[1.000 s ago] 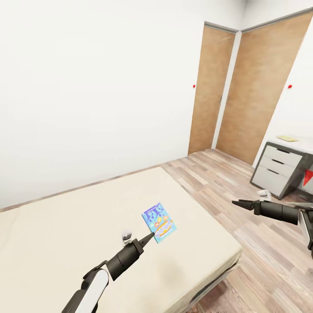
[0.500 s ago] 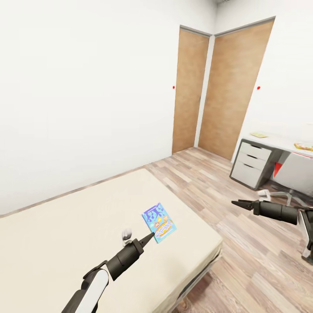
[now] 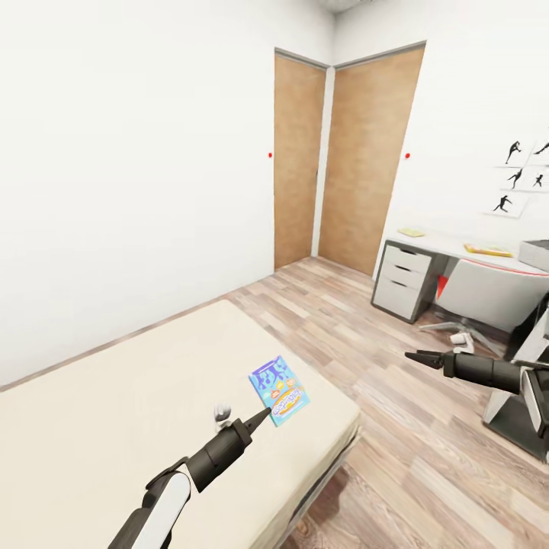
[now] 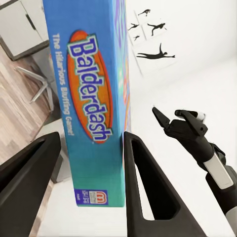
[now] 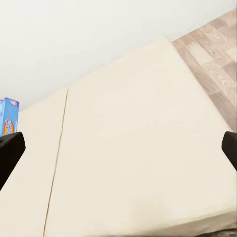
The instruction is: Put all the toys in the child's room - the three board games (two on the bed and one on the table), the two jigsaw puzzles on the table, and the tennis ball on the table - inside the toy box on the table in the child's room.
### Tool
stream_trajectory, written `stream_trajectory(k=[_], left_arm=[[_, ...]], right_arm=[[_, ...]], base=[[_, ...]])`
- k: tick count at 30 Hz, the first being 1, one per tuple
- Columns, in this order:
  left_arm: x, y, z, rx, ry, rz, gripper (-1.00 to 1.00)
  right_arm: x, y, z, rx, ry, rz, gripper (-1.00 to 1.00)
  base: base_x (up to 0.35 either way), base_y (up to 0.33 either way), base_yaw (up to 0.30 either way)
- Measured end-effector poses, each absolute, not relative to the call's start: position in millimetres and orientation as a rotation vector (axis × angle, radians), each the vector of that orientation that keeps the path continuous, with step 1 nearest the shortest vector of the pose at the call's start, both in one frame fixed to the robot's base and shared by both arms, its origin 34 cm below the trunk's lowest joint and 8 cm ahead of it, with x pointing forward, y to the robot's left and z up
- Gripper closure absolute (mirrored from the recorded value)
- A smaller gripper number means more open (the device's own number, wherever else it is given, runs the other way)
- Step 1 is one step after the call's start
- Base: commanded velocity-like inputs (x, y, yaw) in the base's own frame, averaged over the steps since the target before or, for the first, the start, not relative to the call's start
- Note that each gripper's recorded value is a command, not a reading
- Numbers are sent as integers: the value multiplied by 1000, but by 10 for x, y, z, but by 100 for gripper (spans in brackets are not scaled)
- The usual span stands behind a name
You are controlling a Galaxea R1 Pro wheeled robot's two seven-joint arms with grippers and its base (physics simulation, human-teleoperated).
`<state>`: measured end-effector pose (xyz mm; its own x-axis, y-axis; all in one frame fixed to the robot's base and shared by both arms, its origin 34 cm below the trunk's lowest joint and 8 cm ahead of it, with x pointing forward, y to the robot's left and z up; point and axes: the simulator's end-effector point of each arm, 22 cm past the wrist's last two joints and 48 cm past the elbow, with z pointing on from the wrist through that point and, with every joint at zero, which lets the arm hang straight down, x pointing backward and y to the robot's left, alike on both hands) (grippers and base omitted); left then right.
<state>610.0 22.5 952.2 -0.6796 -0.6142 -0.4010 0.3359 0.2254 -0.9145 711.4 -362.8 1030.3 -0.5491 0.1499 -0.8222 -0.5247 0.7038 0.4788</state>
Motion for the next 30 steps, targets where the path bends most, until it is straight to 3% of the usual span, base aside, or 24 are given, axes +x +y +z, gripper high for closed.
stream_trajectory(k=[20,30], left_arm=[[6055,224,9751,-260,1733,-1563,100],[6029,225,9855,-261,1733,-1563,100]], right_arm=[[7066,-3611,10484,-287,1983,904,-100],[7050,-2997,10338,-310,1996,1014,-100]], base=[[0,0,-264],[0,0,-254]])
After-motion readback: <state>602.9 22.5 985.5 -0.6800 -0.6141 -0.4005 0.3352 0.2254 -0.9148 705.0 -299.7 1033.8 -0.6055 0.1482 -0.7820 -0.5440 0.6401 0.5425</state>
